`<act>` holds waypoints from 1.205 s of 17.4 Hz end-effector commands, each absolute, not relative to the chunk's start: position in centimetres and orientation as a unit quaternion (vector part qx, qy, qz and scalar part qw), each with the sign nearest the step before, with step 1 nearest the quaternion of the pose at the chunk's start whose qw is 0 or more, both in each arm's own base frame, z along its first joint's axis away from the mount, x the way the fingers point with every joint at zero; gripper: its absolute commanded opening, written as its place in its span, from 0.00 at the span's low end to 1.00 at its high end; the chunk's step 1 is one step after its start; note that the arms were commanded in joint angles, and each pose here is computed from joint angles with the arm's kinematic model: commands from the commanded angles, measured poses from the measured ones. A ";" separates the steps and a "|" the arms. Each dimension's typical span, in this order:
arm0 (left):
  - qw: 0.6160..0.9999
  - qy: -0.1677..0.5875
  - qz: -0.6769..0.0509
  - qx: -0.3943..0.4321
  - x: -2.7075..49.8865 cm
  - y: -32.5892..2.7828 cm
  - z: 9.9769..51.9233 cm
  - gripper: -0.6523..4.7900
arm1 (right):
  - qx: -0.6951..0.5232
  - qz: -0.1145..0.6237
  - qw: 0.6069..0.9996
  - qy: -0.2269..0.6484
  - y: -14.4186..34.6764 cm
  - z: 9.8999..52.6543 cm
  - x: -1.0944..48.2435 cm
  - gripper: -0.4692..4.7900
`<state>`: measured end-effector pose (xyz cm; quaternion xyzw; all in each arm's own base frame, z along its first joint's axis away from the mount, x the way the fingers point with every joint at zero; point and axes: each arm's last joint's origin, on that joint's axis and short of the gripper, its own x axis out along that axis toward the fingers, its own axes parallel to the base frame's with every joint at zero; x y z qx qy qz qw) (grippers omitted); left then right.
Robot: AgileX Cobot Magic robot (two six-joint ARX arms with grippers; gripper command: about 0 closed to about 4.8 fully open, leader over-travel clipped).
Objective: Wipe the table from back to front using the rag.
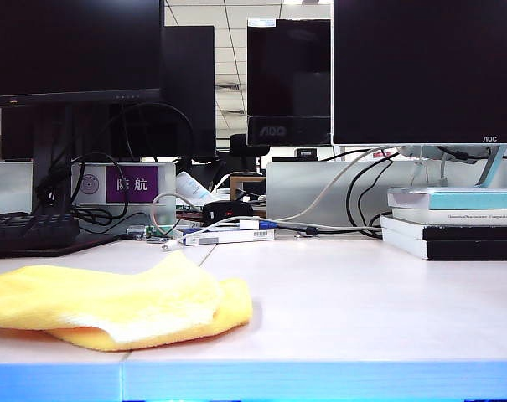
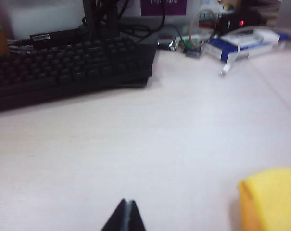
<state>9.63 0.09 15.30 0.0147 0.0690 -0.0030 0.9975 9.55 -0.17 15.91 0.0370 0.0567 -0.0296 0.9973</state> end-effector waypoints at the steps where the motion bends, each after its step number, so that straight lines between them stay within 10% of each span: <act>1: 1.000 0.001 0.009 -0.028 9.0 0.1 18.8 0.11 | 0.066 -0.089 0.994 -0.006 -0.5 19.8 8.6 0.08; 10: 0.999 -0.015 0.008 -0.032 9.5 0.1 29.9 0.11 | 0.087 -0.102 0.986 -0.094 -0.6 32.7 6.1 0.08; 21: 0.946 0.197 -0.255 -0.027 14.6 -5.6 35.1 0.11 | 0.017 0.275 0.961 0.016 2.4 45.3 11.4 0.08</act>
